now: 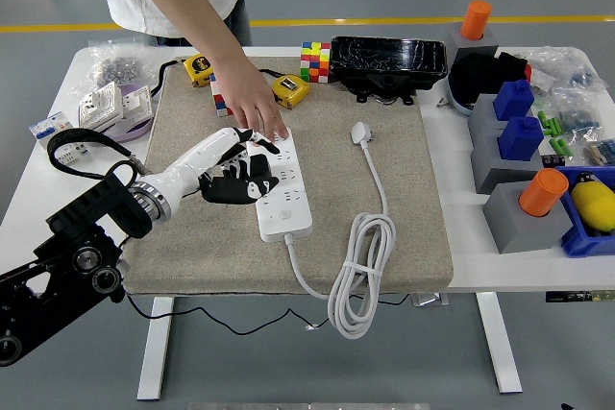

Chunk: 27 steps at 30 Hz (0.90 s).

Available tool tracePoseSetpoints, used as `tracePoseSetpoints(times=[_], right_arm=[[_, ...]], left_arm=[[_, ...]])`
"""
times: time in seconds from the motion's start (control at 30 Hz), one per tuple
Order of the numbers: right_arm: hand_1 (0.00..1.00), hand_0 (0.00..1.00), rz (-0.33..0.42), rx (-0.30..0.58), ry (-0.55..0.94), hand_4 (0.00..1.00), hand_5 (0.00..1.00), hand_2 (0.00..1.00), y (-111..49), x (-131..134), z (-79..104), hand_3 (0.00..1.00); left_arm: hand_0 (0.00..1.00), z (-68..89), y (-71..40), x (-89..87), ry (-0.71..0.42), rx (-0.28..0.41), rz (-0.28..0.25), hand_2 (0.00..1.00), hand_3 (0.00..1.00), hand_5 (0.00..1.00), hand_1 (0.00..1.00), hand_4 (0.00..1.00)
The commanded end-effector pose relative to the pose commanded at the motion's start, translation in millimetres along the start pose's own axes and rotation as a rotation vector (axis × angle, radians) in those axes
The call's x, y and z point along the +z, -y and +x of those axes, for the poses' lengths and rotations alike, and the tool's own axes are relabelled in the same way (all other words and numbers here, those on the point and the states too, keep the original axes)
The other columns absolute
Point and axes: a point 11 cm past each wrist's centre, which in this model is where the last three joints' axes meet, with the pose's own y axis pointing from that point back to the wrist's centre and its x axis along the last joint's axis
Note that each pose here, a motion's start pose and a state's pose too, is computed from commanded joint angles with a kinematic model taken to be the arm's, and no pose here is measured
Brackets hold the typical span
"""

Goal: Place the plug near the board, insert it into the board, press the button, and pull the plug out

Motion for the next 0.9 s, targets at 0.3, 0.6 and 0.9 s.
tracePoseSetpoints(times=[0.3,0.6,0.9], right_arm=[[0.687,0.680,-0.006,0.001,0.005,0.937,0.533,0.695,-0.1,3,0.6,0.601],[0.687,0.681,-0.010,0.003,0.010,0.937,0.534,0.695,-0.4,7,1.4,0.601],[0.688,0.682,-0.010,0.003,0.014,0.938,0.534,0.695,-0.4,7,1.5,0.600]], left_arm=[[0.070,-20.2,-2.9,-8.4,0.055,-0.168,0.119,0.133,0.914,0.002,0.076,0.753],[0.065,-34.5,0.9,-15.0,0.084,-0.235,0.174,0.133,0.890,0.002,0.073,0.747],[0.066,-44.9,9.7,-14.8,0.090,-0.276,0.187,0.138,0.886,0.002,0.079,0.719]])
